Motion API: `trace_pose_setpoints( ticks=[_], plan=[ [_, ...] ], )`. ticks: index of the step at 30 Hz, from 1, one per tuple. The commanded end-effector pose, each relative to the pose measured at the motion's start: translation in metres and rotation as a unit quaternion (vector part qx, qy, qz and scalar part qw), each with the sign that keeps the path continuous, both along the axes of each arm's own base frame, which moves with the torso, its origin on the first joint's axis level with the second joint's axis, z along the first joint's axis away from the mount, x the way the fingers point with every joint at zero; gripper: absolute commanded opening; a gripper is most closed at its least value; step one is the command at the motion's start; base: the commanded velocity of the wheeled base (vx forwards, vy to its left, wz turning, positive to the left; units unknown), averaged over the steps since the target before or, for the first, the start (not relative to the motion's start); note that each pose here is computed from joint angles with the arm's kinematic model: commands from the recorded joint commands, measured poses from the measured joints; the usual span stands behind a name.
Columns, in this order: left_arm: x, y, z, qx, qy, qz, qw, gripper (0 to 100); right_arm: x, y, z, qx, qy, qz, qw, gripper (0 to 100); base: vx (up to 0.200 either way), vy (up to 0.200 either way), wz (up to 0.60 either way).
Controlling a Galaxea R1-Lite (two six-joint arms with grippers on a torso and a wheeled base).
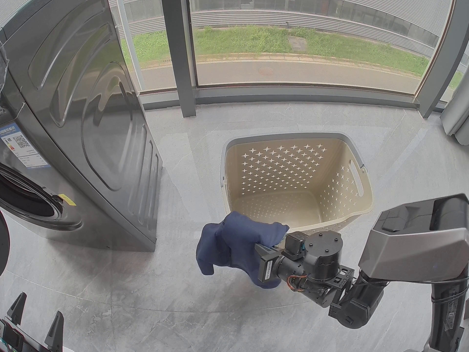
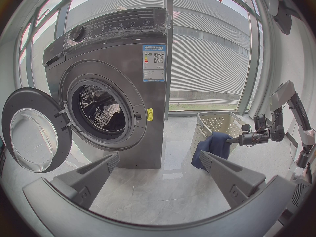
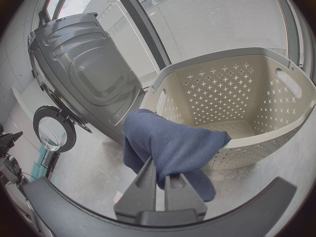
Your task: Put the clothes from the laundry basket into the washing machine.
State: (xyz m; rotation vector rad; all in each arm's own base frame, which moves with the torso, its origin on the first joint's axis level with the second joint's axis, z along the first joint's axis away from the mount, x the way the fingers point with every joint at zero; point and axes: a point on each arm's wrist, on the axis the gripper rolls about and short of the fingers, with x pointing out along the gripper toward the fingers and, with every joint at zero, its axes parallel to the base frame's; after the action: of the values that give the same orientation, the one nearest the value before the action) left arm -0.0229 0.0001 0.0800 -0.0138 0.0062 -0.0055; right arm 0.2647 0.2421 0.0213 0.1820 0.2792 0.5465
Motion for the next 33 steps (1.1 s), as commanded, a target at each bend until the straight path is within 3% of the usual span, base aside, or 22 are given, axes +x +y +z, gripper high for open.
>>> trace_pose_setpoints(
  ticks=[1, 7, 14, 18, 21, 27, 33],
  plan=[
    [0.001, 0.0, -0.005, -0.001, 0.004, 0.0, 1.0, 100, -0.02, -0.005, 0.023, 0.009, -0.011, 0.013, 0.9998, 0, 0.0, 0.0, 0.0],
    [0.001, 0.0, -0.005, -0.002, 0.004, 0.0, 1.0, 100, -0.048, -0.017, 0.088, 0.076, -0.075, 0.03, 0.9939, 0, 0.0, 0.0, 0.0],
    [0.001, 0.0, -0.005, -0.002, 0.004, 0.0, 1.0, 100, -0.072, -0.044, 0.131, 0.118, -0.121, 0.031, 0.985, 0, 0.0, 0.0, 0.0],
    [0.001, 0.0, -0.005, -0.002, 0.004, 0.0, 1.0, 100, -0.079, -0.057, 0.147, 0.104, -0.163, 0.029, 0.9806, 0, 0.0, 0.0, 0.0],
    [0.001, 0.0, -0.005, -0.008, 0.004, 0.003, 1.0, 100, -0.088, -0.061, 0.159, 0.109, -0.186, 0.035, 0.9759, 0, 0.0, 0.0, 0.0],
    [0.001, 0.0, -0.005, -0.008, 0.004, 0.003, 1.0, 100, -0.097, -0.07, 0.171, 0.122, -0.202, 0.043, 0.9707, 0, -0.1, 0.0, 0.0],
    [0.001, 0.0, -0.005, -0.01, 0.005, 0.003, 0.9999, 100, -0.095, -0.072, 0.171, 0.122, -0.203, 0.039, 0.9708, 0, -0.2, 0.0, 0.0]
  ],
)
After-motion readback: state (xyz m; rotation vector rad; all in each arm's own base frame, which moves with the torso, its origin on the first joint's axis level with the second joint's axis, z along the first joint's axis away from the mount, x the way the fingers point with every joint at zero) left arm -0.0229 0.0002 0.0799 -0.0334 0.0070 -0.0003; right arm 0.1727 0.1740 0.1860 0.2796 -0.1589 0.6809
